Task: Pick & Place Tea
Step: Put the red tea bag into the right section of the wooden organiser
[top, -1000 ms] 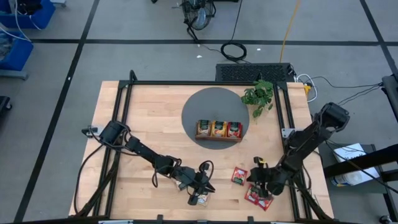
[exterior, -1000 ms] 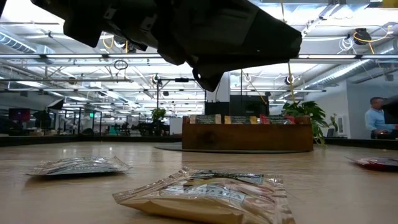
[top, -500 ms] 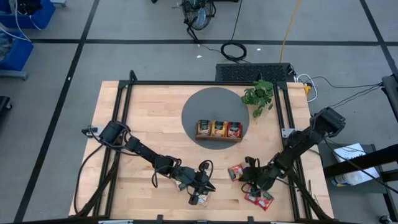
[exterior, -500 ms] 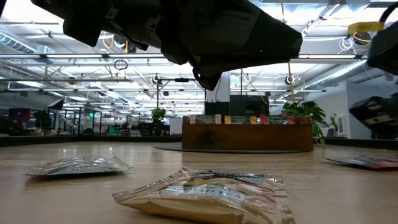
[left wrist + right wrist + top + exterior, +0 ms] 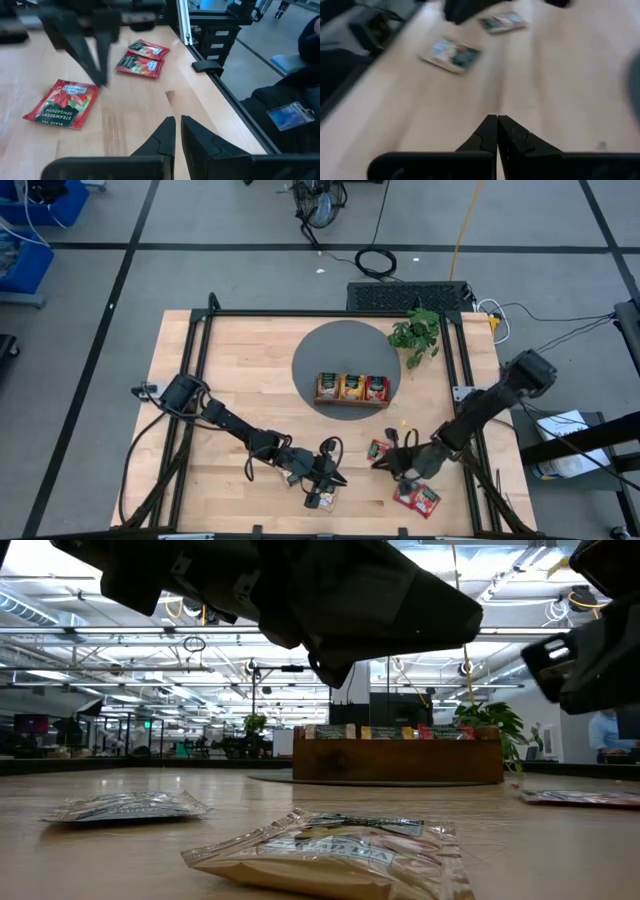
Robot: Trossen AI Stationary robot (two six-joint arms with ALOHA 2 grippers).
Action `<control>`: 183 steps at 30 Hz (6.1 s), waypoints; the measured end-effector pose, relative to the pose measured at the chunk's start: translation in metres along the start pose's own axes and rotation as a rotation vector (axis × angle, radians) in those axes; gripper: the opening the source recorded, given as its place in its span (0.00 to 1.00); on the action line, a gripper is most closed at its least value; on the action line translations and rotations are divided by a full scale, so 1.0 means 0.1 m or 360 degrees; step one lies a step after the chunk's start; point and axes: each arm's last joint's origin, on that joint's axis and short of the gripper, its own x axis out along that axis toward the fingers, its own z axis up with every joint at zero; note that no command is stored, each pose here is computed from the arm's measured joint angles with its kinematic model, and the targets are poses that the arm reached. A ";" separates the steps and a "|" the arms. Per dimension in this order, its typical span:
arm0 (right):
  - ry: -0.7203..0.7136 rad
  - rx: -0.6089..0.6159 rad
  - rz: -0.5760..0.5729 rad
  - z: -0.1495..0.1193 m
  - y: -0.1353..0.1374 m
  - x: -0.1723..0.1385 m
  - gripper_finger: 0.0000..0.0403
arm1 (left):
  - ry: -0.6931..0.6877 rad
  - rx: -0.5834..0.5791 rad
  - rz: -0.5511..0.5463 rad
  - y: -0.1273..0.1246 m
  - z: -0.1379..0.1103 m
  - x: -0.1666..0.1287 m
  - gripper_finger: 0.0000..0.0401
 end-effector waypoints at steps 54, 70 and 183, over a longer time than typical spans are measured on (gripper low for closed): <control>0.0487 0.0704 -0.0255 -0.35 0.00 -0.17 0.00 | 0.0440 -0.0125 0.0147 0.09 -0.06 0.76 0.08; 0.0426 0.0676 -0.0069 -0.34 0.16 -0.20 0.00 | 0.0468 -0.0230 0.0450 0.40 -0.07 0.74 0.08; 0.0409 0.1253 -0.0002 -0.79 -0.57 -0.36 0.36 | 0.0371 -0.0229 0.0151 0.49 -0.24 0.92 0.08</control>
